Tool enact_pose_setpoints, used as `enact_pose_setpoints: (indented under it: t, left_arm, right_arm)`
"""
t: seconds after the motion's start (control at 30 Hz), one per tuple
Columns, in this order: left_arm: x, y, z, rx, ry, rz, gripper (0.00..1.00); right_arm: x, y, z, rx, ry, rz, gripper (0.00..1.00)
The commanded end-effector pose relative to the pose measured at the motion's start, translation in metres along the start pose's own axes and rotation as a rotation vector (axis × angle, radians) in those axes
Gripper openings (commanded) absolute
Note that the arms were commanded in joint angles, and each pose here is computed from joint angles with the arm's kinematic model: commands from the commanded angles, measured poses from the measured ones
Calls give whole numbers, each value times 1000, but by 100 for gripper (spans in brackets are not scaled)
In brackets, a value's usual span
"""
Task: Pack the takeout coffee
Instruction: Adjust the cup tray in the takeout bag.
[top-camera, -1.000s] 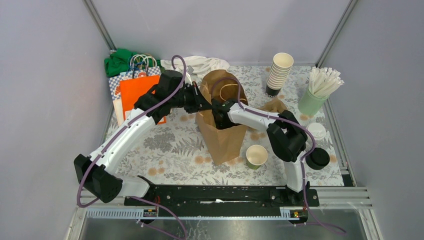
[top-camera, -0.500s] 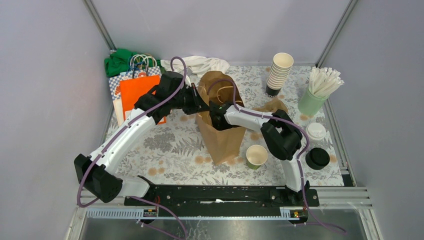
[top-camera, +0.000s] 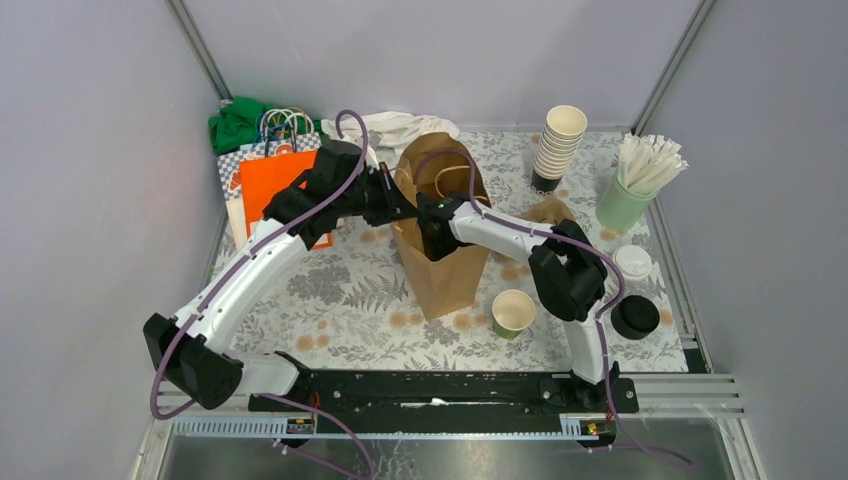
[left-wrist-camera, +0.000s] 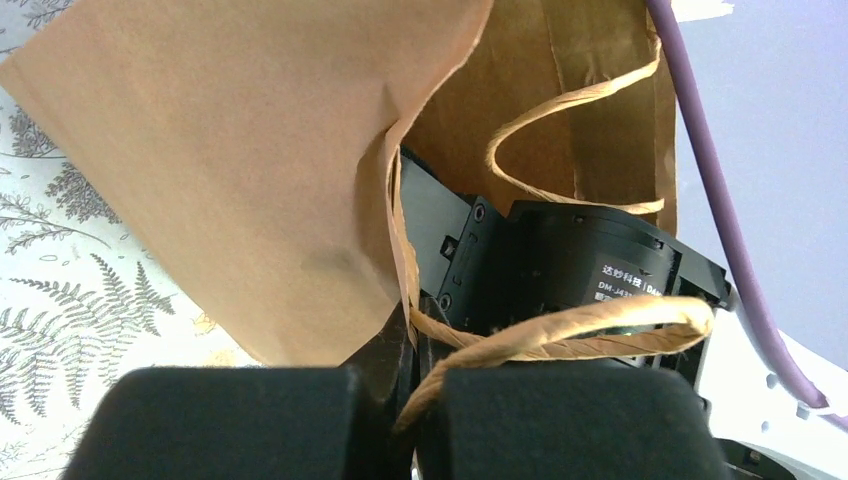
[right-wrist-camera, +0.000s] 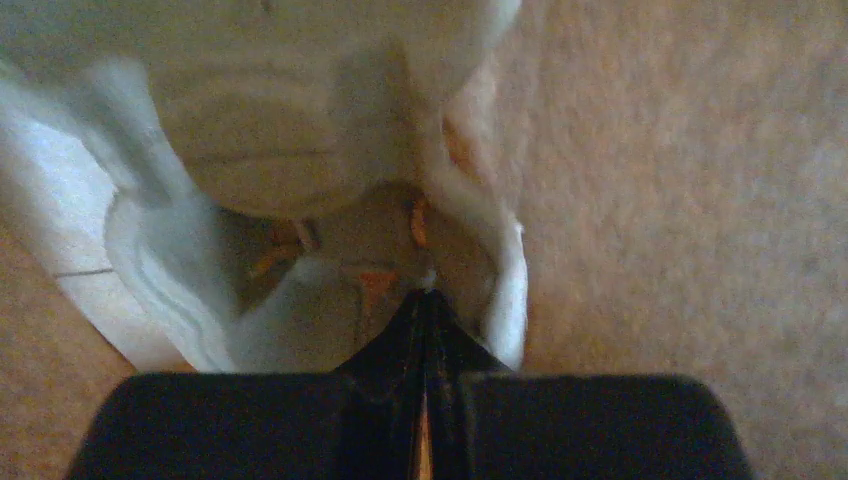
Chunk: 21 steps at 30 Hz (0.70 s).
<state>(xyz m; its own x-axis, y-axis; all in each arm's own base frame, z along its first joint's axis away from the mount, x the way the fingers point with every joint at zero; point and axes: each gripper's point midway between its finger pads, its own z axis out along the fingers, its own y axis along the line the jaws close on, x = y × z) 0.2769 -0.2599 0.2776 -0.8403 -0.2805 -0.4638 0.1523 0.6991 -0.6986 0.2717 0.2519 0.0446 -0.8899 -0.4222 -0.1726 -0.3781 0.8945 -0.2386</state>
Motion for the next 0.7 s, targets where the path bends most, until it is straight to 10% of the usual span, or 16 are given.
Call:
enact_pose_setpoints:
  t: [0.0,0.67]
  left_arm:
    - [-4,-1,-3,-20,-8,14,0]
    - [-13,51,-1,-250,64,-61,0]
  right_arm:
    - [-45,-18,-84,-21,-254,70,4]
    - [-49,-48,-154,-20,-351,91,19]
